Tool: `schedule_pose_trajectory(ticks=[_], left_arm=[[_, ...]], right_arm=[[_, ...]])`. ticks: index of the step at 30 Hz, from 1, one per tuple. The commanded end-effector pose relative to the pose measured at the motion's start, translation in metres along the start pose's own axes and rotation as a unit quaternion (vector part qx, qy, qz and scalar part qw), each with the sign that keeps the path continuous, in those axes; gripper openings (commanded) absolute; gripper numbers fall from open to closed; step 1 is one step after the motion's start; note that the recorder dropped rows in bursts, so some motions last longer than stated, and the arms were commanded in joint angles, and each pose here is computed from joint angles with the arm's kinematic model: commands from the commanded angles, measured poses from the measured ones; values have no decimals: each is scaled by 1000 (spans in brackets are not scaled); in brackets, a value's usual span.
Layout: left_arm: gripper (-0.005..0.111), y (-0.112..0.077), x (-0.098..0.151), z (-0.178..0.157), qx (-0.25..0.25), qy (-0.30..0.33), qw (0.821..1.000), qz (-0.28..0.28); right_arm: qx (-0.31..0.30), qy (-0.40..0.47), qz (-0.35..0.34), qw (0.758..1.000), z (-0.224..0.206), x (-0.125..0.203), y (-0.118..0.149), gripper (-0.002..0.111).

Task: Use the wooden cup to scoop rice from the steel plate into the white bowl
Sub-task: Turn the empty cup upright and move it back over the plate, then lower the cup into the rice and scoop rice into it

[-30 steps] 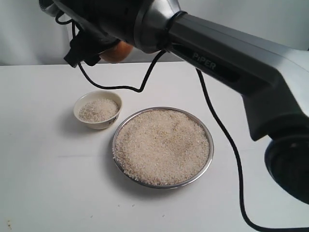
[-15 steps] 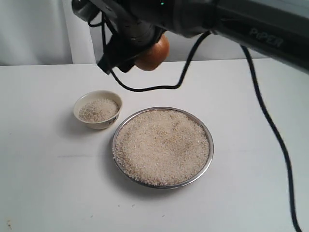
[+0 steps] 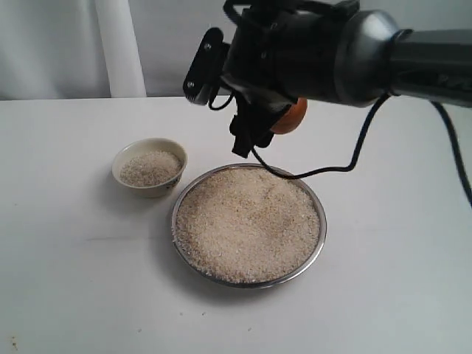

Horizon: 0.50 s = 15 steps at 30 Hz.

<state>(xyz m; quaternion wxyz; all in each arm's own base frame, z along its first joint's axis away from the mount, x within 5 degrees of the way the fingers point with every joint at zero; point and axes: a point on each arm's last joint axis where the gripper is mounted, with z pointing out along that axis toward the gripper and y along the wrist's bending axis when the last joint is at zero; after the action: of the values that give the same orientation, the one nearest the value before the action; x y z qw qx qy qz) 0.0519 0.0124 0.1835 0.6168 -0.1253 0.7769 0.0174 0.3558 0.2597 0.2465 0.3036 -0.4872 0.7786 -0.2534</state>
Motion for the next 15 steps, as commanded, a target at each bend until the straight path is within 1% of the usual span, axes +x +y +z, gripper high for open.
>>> schedule_pose_trajectory(ticks=[1, 6, 10, 15], left_arm=[[0, 0, 0, 1, 2, 1, 1000, -2], [0, 0, 0, 1, 2, 1, 1000, -2], [0, 0, 0, 1, 2, 1, 1000, -2], [0, 0, 0, 1, 2, 1, 1000, -2]], right_arm=[[5, 9, -131, 991, 29, -1, 17, 0], [8, 24, -228, 973, 47, -1, 30, 0], [18, 41, -260, 965, 53, 2, 32, 0], [30, 42, -290, 956, 52, 1, 33, 0]])
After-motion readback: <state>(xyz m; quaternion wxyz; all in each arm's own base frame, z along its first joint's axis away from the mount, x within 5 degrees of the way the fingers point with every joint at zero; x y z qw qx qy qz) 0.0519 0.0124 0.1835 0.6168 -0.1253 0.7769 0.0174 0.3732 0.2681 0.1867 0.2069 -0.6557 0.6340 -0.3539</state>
